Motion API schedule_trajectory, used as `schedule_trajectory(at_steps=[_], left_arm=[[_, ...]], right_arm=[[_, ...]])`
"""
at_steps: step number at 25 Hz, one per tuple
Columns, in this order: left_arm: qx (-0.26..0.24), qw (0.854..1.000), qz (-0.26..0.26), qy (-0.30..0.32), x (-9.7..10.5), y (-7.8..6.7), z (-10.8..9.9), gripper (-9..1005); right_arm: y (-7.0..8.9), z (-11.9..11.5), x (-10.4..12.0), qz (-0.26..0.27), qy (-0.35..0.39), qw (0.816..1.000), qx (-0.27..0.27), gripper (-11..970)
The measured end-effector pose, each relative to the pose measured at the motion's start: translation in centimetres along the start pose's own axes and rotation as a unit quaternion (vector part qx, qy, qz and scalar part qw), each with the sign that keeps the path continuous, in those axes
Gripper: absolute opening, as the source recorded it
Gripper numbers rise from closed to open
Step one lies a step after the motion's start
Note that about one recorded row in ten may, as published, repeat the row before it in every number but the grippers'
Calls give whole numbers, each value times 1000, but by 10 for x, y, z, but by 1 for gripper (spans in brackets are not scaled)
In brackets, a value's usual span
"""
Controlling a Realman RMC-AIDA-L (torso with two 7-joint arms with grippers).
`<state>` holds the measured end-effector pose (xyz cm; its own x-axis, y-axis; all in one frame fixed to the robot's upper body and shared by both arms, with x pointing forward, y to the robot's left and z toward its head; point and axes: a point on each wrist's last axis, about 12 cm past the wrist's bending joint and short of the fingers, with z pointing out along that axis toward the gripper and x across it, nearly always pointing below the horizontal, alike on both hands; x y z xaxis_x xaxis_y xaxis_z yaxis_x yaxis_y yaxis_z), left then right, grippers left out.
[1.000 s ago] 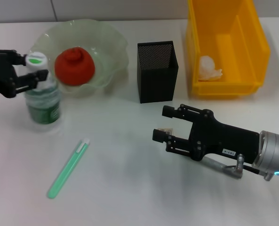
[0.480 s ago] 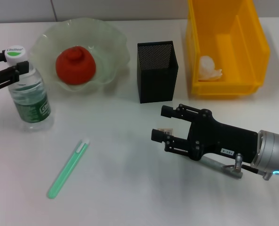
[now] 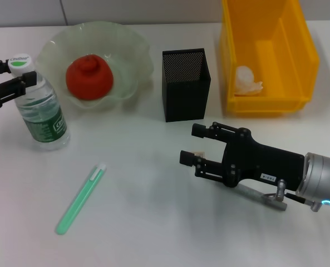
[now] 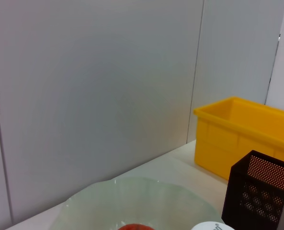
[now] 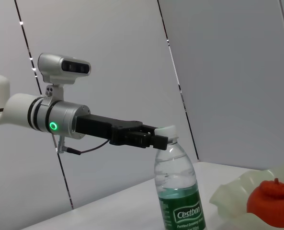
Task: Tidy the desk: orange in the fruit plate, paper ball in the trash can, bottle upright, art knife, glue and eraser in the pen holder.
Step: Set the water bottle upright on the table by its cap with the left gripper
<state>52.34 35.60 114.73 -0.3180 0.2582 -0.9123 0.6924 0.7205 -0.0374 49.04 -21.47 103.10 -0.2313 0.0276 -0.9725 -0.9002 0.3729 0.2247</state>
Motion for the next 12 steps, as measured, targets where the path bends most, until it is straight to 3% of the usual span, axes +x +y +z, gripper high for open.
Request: schedule_trajectory(at_steps=[11,12], left_arm=[[-9,1000,-7,-6,3,4,-1,453],[-9,1000,-7,-6,3,4,-1,490]], right_arm=[[-1,2,-2,-3,0,1000,-2,696],[-1,2,-2,-3,0,1000,-2,696]])
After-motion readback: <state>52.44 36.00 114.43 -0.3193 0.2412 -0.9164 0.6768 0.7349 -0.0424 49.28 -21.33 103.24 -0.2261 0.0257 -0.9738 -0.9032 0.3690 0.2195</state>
